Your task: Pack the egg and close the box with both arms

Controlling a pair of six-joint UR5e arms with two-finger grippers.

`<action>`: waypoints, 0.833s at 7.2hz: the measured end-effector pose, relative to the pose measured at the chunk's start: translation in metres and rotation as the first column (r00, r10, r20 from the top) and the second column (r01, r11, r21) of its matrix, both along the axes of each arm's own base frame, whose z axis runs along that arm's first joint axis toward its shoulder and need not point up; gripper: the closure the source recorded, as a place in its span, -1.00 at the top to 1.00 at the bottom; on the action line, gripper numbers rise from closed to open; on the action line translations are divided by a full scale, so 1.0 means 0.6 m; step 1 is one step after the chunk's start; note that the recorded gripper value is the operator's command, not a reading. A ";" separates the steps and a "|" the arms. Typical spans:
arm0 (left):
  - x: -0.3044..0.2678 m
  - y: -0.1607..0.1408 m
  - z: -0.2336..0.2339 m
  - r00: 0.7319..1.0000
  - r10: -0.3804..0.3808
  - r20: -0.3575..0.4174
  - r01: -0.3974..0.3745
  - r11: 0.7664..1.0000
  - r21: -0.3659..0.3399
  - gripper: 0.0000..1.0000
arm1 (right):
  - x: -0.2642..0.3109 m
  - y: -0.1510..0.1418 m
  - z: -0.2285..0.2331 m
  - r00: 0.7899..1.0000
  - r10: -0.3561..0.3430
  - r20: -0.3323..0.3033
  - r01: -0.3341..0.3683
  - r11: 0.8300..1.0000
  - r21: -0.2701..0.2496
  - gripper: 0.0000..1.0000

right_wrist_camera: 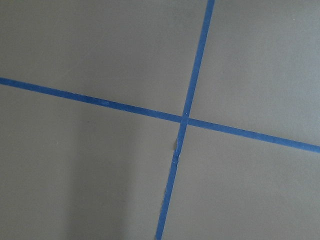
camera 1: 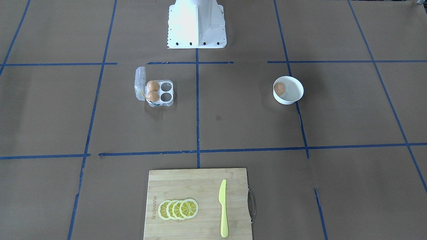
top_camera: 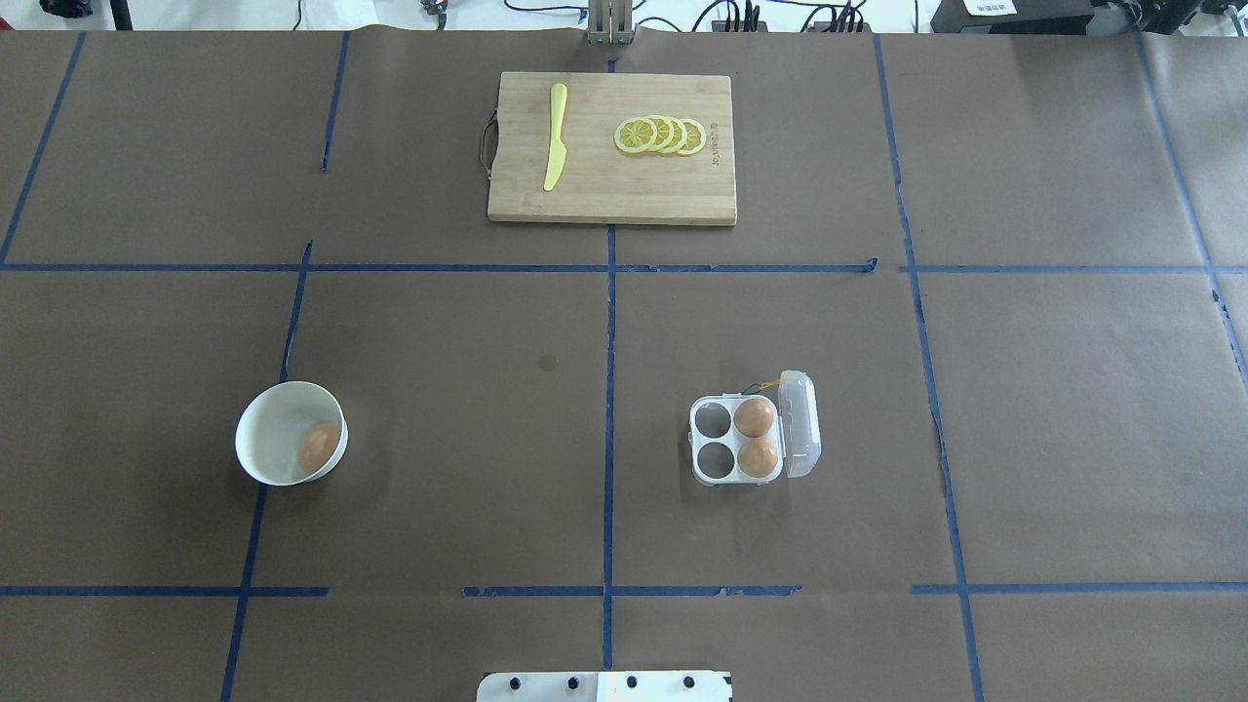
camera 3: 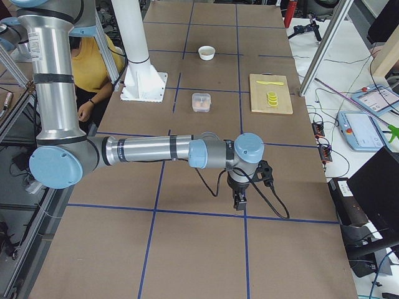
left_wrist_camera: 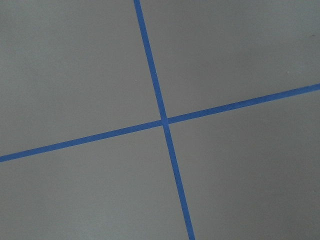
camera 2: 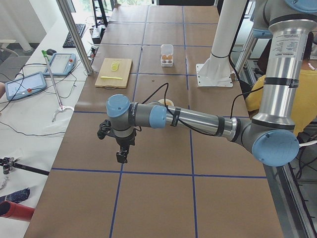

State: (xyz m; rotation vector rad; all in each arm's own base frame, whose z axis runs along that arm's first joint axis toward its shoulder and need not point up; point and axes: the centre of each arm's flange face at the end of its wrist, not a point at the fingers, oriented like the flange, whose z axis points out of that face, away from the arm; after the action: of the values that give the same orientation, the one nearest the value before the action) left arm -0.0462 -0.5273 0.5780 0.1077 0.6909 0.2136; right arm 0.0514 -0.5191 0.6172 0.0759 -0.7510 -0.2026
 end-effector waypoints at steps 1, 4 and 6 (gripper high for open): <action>0.001 0.000 -0.002 1.000 0.006 0.000 -0.006 1.000 0.014 1.00 | 0.000 0.001 -0.001 1.000 -0.007 0.001 0.007 1.000 0.009 1.00; 0.008 -0.001 -0.012 1.000 0.023 0.000 -0.023 0.998 0.066 1.00 | 0.003 0.007 0.000 1.000 -0.003 0.005 0.003 1.000 0.009 1.00; 0.014 -0.009 -0.020 1.000 0.024 -0.003 -0.024 0.997 0.077 1.00 | 0.001 0.012 0.009 1.000 0.001 0.020 -0.001 1.000 -0.003 1.00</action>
State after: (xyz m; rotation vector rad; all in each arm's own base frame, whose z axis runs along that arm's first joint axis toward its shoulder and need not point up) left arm -0.0378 -0.5325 0.5659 0.1733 0.6879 0.2633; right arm 0.0522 -0.5117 0.6224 0.0756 -0.7712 -0.2004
